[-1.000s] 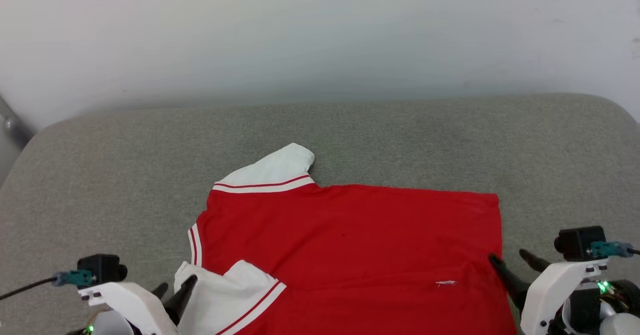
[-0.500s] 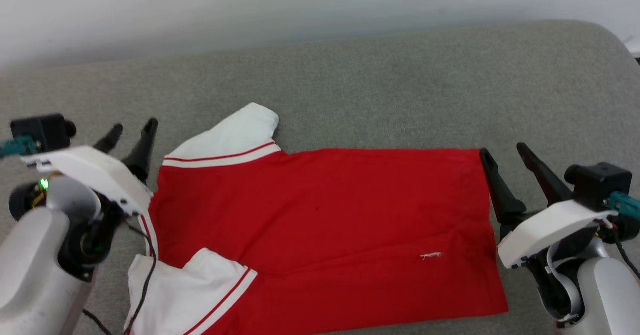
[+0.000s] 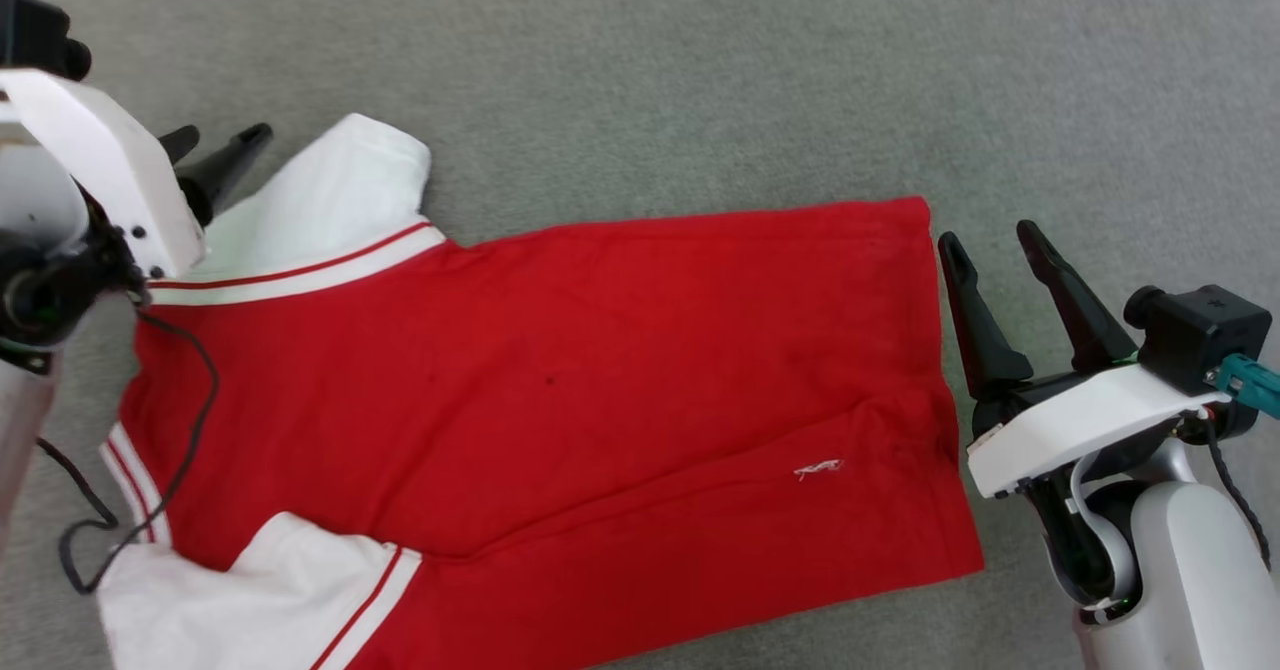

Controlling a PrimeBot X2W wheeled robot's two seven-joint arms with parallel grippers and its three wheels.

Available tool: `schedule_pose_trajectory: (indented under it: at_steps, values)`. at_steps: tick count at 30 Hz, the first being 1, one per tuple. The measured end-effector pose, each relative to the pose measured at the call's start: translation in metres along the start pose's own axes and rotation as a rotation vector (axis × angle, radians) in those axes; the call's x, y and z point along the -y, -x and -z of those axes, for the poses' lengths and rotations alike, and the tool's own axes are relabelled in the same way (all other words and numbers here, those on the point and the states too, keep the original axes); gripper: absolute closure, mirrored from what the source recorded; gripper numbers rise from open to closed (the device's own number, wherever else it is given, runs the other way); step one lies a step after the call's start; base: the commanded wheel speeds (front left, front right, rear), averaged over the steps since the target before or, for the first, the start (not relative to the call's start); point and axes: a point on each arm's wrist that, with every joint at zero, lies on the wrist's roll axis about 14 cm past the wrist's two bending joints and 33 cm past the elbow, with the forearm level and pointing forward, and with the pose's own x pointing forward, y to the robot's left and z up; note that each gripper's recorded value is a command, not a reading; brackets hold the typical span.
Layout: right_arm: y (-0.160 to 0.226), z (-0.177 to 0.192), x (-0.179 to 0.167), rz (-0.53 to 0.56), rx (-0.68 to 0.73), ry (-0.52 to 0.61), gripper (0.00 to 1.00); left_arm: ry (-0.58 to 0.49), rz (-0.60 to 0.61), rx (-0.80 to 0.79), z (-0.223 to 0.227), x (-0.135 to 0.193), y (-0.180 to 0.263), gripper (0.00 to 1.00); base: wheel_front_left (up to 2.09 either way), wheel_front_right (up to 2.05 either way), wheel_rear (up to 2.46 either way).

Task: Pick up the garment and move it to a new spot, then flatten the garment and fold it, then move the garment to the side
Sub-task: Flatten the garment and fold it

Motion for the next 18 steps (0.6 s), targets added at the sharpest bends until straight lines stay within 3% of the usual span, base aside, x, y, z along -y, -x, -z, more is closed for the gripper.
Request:
schedule_pose_trajectory:
  at_steps: [7,12,13,14,16,18]
  values:
    - [-0.003,0.023,0.008,0.03,-0.057,-0.022,0.0,-0.029,0.013,-0.273,0.036,-0.012,-0.031,0.0,0.0,0.0,0.0]
    - [-0.001,0.034,0.019,0.067,-0.081,-0.034,0.0,0.012,0.017,-0.403,0.051,-0.013,-0.041,0.0,0.0,0.0,0.0]
    - [-0.001,0.034,0.02,0.072,-0.083,-0.04,0.0,0.026,0.017,-0.423,0.054,-0.013,-0.041,0.18,0.0,0.0,0.0]
    - [-0.001,0.035,0.021,0.075,-0.085,-0.041,0.0,0.038,0.02,-0.438,0.056,-0.012,-0.041,0.55,0.0,0.0,0.0]
    - [-0.003,0.033,0.021,0.076,-0.079,-0.05,0.0,0.046,0.026,-0.449,0.058,-0.01,-0.041,1.0,0.0,0.0,0.0]
    - [-0.005,0.032,0.021,0.073,-0.08,-0.053,0.0,0.047,0.027,-0.45,0.058,-0.01,-0.041,1.0,0.0,0.0,0.0]
